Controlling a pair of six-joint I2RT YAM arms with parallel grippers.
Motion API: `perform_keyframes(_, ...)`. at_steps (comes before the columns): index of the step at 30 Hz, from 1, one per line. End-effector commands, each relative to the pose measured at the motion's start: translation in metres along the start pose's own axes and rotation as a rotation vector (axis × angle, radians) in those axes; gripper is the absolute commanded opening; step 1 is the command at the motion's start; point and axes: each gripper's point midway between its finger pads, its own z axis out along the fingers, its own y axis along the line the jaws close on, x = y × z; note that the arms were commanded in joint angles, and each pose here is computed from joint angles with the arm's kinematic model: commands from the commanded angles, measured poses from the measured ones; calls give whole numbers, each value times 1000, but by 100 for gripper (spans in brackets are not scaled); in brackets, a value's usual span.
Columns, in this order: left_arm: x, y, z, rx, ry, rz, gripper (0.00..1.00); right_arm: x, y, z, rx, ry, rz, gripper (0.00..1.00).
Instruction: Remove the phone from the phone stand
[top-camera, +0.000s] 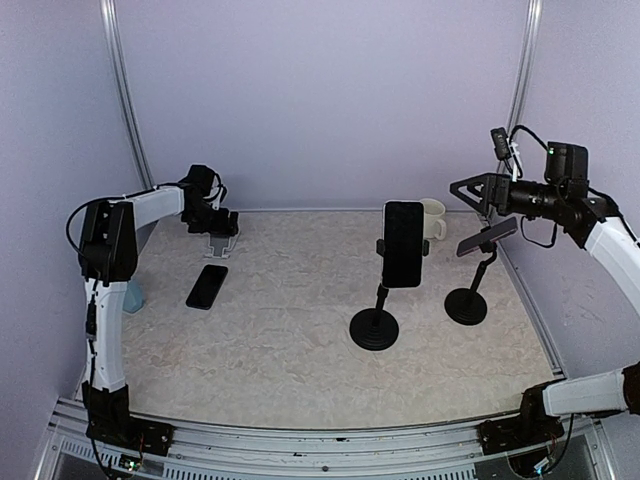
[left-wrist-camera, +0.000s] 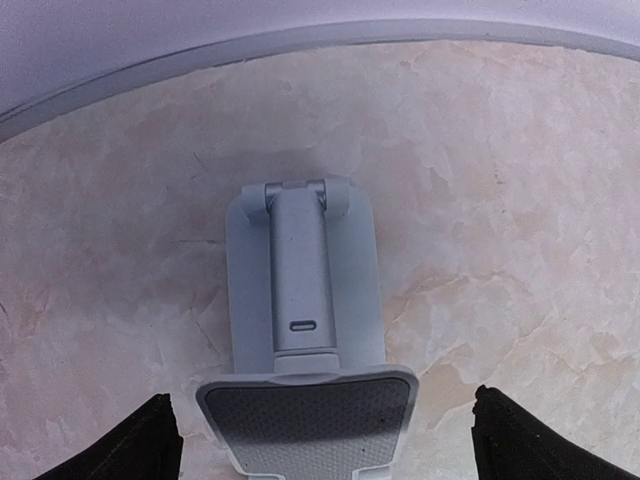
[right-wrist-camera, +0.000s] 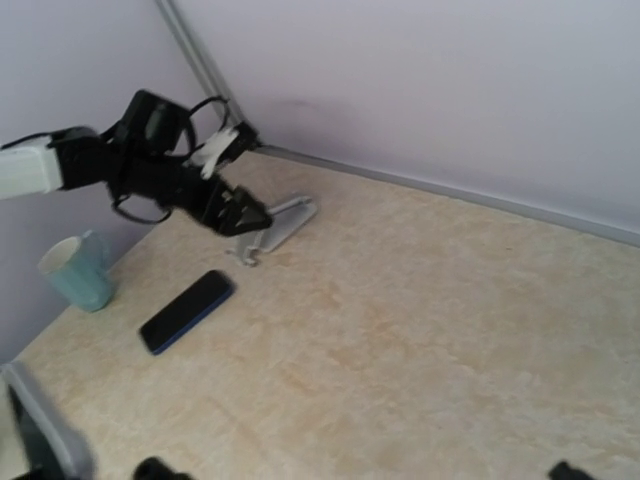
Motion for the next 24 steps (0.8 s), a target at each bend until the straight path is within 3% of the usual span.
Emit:
perform_keyframes(1,-47,-9,-58,38,-144,-9,99,-8,32,-12,-116,-14,-37,100)
perform_keyframes(13,-83,-47,-163,168,-391,-9,99,27,62,-9,-343,63,63,93)
perform_keyframes(15,-80,-75,-175,203,-404,32,99,38,68,-3,-368,92,77,92)
perform_keyframes(24,-64,-127,-198,234,-414,118,99,73,79,17,-418,202,110,89)
